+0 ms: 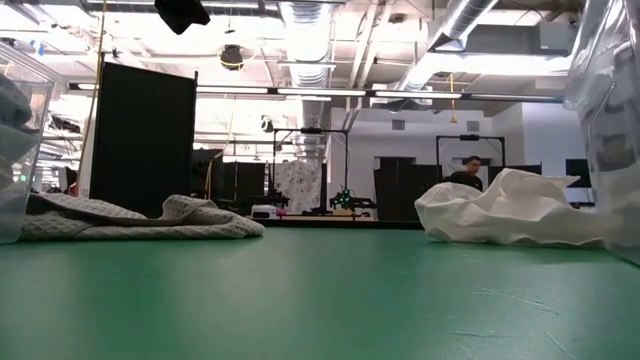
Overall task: Sort towels by color in basket
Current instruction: Put the brown towel into the right transparent bin
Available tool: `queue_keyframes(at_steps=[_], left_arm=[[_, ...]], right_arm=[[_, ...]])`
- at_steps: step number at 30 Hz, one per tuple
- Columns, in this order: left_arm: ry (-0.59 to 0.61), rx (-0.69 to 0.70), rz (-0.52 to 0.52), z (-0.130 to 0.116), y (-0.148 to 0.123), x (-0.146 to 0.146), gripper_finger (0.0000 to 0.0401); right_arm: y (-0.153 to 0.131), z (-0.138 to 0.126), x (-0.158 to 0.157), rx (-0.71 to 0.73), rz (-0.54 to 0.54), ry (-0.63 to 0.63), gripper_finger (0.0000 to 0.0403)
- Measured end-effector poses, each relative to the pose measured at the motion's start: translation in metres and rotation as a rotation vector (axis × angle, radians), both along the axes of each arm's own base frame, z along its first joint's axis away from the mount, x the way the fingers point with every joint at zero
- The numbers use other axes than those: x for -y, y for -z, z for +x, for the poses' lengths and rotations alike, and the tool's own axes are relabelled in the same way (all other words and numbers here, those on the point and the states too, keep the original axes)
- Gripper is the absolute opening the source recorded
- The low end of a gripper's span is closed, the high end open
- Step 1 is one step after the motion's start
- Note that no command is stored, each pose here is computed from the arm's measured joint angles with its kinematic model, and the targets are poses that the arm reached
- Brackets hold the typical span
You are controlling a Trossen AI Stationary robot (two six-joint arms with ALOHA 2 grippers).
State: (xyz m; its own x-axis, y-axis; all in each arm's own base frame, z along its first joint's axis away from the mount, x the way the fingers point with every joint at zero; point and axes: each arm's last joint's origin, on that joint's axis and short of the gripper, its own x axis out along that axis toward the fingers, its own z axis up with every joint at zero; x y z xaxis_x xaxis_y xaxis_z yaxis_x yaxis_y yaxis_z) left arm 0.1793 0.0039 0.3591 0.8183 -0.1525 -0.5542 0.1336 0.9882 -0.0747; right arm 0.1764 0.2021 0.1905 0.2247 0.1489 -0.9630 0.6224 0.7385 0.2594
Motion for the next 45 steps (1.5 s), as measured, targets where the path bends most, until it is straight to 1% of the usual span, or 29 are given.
queue_keyframes(at_steps=[2,5,8,13,16,20,22,24,27,30,31,32,35,38,41,45], left_arm=[[0.0,0.0,0.0,0.0,0.0,0.0,0.0283],[-0.002,-0.001,-0.004,0.0,0.0,0.0,0.0283],[-0.004,-0.007,-0.006,0.0,0.0,0.0,0.0283],[-0.004,-0.019,-0.007,-0.001,0.001,0.0,0.0283],[-0.004,-0.028,-0.008,-0.002,0.002,0.0,0.0283],[-0.004,-0.03,-0.008,-0.002,0.002,0.0,0.0283],[-0.004,-0.031,-0.008,-0.002,0.002,0.0,0.0283],[-0.004,-0.031,-0.008,-0.002,0.002,0.0,0.0283],[-0.004,-0.029,-0.008,-0.002,0.002,0.0,0.0283],[-0.013,-0.026,-0.021,-0.001,0.002,0.0,0.0283],[-0.017,-0.026,-0.026,-0.001,0.002,0.0,0.0283],[-0.019,-0.027,-0.03,-0.001,0.002,0.0,0.0283],[-0.025,-0.033,-0.038,-0.001,0.002,0.0,0.0283],[-0.027,-0.037,-0.041,-0.002,0.002,0.0,0.0283],[-0.027,-0.042,-0.042,-0.002,0.003,0.0,0.0283],[-0.031,-0.043,-0.047,-0.002,0.003,0.0,0.0283]], right_arm=[[-0.009,-0.002,0.003,0.008,0.004,-0.005,0.013],[-0.032,-0.007,0.012,0.037,0.026,0.028,0.0166],[-0.053,-0.012,0.018,0.062,0.062,0.066,0.0189],[-0.091,-0.02,0.027,0.097,0.125,0.096,0.0202],[-0.112,-0.024,0.032,0.087,0.13,0.119,0.0199],[-0.136,-0.027,0.036,0.061,0.078,0.128,0.0193],[-0.145,-0.023,0.037,0.071,0.021,0.122,0.019],[-0.15,-0.017,0.039,0.108,-0.059,0.109,0.0189],[-0.141,0.001,0.041,0.127,-0.177,0.069,0.0187],[-0.118,0.022,0.041,0.059,-0.263,0.034,0.0187],[-0.109,0.029,0.04,0.032,-0.273,0.014,0.0187],[-0.101,0.034,0.04,-0.002,-0.271,-0.011,0.0187],[-0.074,0.049,0.036,-0.078,-0.22,-0.083,0.0185],[-0.048,0.056,0.033,-0.117,-0.165,-0.112,0.0179],[-0.031,0.055,0.032,-0.098,-0.126,-0.122,0.017],[-0.017,0.044,0.032,0.018,-0.117,-0.069,0.0162]])
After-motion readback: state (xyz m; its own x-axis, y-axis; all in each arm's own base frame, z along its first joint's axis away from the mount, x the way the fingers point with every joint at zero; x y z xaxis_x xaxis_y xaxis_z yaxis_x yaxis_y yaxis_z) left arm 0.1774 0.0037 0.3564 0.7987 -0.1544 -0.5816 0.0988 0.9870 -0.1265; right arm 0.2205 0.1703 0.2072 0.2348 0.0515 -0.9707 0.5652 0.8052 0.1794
